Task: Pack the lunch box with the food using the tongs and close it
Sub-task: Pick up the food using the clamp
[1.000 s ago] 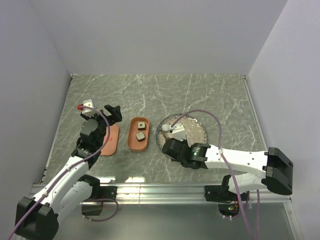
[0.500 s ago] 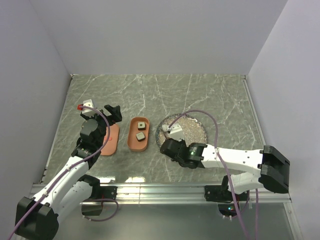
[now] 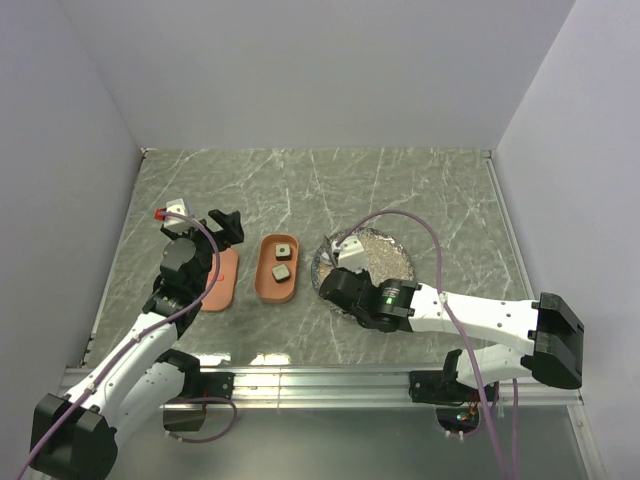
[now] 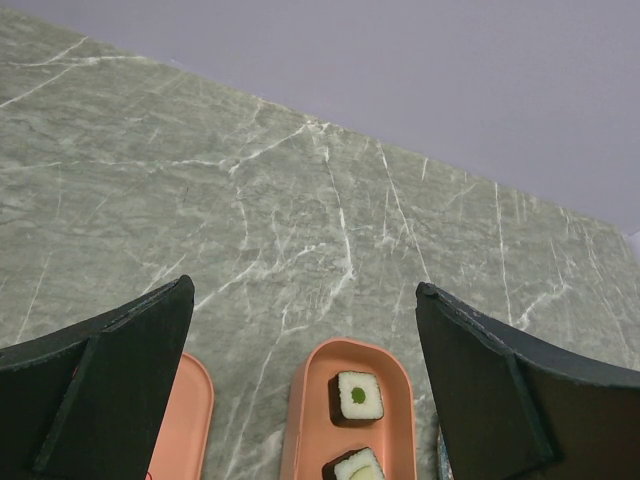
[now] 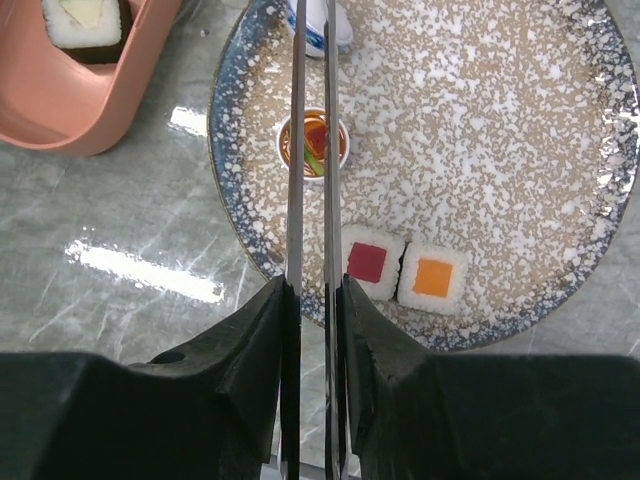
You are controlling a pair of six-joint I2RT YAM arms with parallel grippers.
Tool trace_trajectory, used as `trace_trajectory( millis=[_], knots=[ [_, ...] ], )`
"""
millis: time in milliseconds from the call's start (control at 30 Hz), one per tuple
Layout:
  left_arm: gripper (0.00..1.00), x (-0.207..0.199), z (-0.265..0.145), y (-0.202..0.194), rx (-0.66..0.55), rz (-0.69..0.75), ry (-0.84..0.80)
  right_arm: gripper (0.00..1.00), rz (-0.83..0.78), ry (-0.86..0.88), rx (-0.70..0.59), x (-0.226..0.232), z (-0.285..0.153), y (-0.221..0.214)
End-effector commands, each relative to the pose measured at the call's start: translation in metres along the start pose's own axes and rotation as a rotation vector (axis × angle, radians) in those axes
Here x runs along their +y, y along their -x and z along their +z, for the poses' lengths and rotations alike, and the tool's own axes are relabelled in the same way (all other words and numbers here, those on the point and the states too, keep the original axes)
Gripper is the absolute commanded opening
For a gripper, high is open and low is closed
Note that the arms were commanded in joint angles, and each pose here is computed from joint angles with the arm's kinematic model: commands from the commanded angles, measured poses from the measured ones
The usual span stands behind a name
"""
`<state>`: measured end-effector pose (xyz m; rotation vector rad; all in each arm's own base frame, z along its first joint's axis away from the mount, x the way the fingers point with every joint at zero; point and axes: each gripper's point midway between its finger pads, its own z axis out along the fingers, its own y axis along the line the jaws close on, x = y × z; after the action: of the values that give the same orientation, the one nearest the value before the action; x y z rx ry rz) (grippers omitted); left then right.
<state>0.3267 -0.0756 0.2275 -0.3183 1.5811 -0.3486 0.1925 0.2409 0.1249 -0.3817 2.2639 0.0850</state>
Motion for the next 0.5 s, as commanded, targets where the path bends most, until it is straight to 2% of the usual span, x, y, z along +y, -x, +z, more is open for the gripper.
trace_trajectory(
  millis=[0, 133, 267, 467],
  knots=[
    [0.99, -0.010, 0.003, 0.024, -0.069, -0.026, -0.027, 0.31, 0.022, -0.014, -0.048, -0.002, -0.006, 0.019],
    [0.99, -0.009, 0.003, 0.023, -0.068, -0.027, -0.025, 0.32, 0.026, -0.029, -0.030, -0.005, -0.003, 0.011],
    [0.99, -0.010, 0.003, 0.023, -0.066, -0.027, -0.025, 0.39, 0.040, -0.032, -0.021, -0.009, -0.004, 0.003],
    [0.99, -0.010, 0.003, 0.024, -0.068, -0.027, -0.025, 0.43, 0.052, 0.008, -0.029, -0.004, -0.008, -0.002]
  ],
)
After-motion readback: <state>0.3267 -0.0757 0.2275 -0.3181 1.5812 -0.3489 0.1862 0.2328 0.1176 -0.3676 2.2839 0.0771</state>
